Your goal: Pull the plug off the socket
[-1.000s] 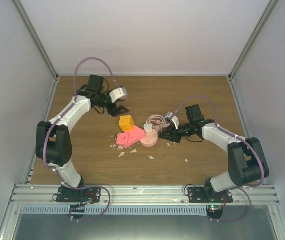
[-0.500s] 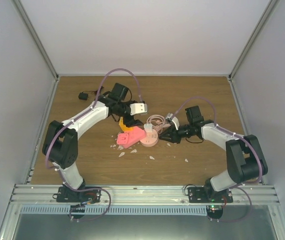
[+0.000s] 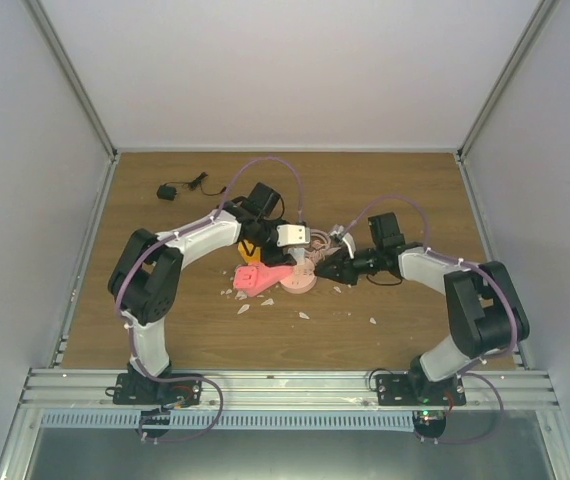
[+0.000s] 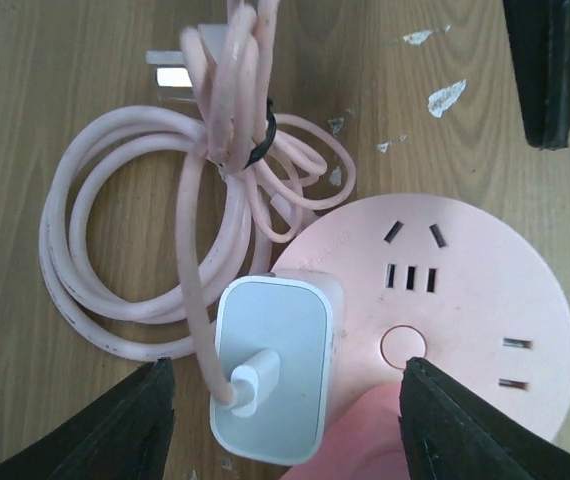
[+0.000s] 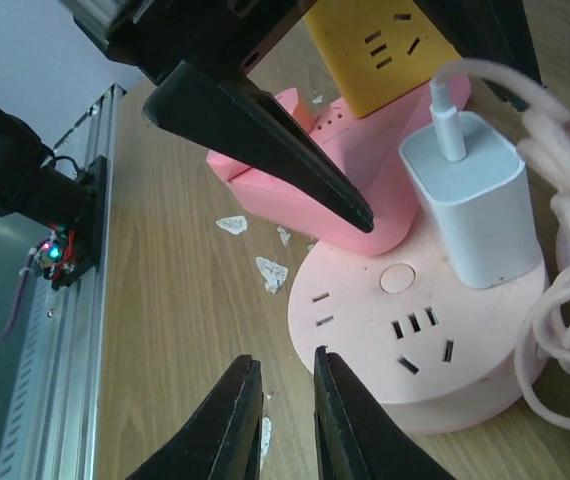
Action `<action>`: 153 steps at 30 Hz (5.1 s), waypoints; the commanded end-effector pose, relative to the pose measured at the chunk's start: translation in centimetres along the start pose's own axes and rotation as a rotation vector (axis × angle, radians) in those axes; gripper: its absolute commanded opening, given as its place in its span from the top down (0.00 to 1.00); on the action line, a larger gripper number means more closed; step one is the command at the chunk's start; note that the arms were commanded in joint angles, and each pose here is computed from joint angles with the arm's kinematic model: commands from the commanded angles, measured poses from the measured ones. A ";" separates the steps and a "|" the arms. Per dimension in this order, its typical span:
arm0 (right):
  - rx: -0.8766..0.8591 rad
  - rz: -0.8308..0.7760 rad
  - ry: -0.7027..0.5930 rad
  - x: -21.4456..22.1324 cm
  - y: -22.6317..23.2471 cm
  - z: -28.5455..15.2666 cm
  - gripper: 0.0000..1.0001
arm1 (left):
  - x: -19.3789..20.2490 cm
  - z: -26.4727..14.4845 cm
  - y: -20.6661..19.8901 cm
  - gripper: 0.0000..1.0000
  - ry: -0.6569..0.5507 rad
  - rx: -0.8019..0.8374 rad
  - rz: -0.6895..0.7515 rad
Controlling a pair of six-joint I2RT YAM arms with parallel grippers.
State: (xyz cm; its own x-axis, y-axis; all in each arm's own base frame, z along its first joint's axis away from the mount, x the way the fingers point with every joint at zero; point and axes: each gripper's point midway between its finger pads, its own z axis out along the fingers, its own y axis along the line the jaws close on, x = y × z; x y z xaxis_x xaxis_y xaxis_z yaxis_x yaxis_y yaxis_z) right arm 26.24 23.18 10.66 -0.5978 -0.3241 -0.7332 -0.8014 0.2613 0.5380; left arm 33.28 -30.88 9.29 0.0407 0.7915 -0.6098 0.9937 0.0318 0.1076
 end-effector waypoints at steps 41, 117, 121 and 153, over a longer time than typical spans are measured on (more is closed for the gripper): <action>0.069 0.436 0.081 5.5 -7.9 5.1 0.91 | -1.8 1.1 1.9 0.82 0.028 -0.116 -0.157; 0.228 0.440 0.206 9.2 -10.5 5.1 0.92 | -7.9 -2.2 0.3 0.94 -0.099 -0.071 -0.083; 0.231 0.440 0.207 9.2 -10.5 5.1 0.92 | -8.1 -2.7 0.6 0.94 -0.105 -0.132 -0.034; 0.233 0.445 0.212 9.2 -10.8 5.2 0.92 | -8.9 -3.3 0.1 0.94 -0.119 -0.053 -0.072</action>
State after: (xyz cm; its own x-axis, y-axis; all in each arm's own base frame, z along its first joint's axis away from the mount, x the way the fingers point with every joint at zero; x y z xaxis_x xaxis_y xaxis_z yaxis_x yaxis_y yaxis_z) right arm 31.07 25.64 4.16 -0.7890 -0.2620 -0.5558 -0.6143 0.3178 0.7222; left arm 32.94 -35.12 15.64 -0.0818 0.7410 -0.6665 0.9884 0.1464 0.0414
